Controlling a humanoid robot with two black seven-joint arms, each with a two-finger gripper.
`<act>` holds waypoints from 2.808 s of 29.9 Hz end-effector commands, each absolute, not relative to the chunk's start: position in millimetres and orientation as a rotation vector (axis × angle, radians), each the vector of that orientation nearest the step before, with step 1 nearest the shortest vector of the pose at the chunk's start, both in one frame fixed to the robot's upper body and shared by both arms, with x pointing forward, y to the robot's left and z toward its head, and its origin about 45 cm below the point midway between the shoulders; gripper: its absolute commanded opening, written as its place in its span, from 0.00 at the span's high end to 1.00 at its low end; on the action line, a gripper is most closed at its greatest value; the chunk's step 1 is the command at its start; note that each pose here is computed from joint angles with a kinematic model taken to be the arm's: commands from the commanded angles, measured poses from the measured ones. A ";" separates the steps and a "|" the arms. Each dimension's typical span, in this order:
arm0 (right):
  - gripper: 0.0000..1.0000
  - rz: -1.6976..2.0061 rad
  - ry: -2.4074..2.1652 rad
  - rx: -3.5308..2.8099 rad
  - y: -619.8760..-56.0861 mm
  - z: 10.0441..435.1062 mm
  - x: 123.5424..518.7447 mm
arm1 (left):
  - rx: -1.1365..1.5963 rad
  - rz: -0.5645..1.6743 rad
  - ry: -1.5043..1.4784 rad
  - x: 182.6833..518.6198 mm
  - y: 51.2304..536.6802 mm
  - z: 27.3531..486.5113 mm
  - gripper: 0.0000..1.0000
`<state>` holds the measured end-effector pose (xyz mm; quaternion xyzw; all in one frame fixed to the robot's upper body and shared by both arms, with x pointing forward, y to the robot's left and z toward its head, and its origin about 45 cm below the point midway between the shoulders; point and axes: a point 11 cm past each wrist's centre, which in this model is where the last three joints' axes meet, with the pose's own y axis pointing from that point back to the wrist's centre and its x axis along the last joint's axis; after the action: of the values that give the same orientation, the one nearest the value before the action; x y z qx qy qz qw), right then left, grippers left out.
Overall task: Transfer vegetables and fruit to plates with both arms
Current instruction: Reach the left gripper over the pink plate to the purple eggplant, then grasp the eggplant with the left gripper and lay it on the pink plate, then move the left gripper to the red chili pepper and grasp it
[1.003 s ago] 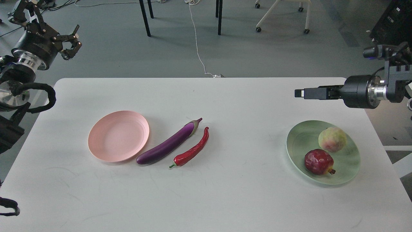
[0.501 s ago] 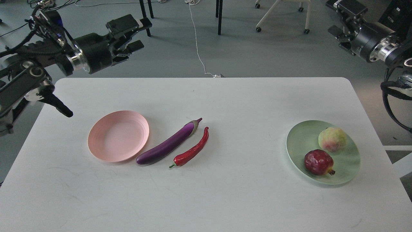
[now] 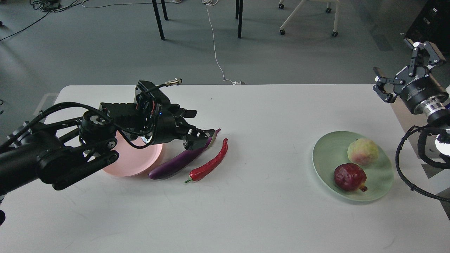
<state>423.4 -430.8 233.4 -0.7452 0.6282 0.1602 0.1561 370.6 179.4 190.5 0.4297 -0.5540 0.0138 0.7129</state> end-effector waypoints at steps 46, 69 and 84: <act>0.01 0.469 1.751 -2.090 -424.4 235.5 425.0 | 1.242 0.346 -0.815 354.7 368.9 160.9 0.49; 0.01 0.435 1.781 -2.076 -438.3 239.9 420.6 | 1.008 -0.079 -1.305 370.2 160.8 184.5 0.38; 0.01 0.402 1.806 -2.063 -450.3 245.3 417.1 | 1.050 -0.193 -1.220 328.9 160.6 116.1 0.62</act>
<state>417.0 -450.8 245.5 -0.7317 0.6408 0.1427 0.1834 330.5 158.8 118.4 0.4679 -0.5485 -0.0859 0.6876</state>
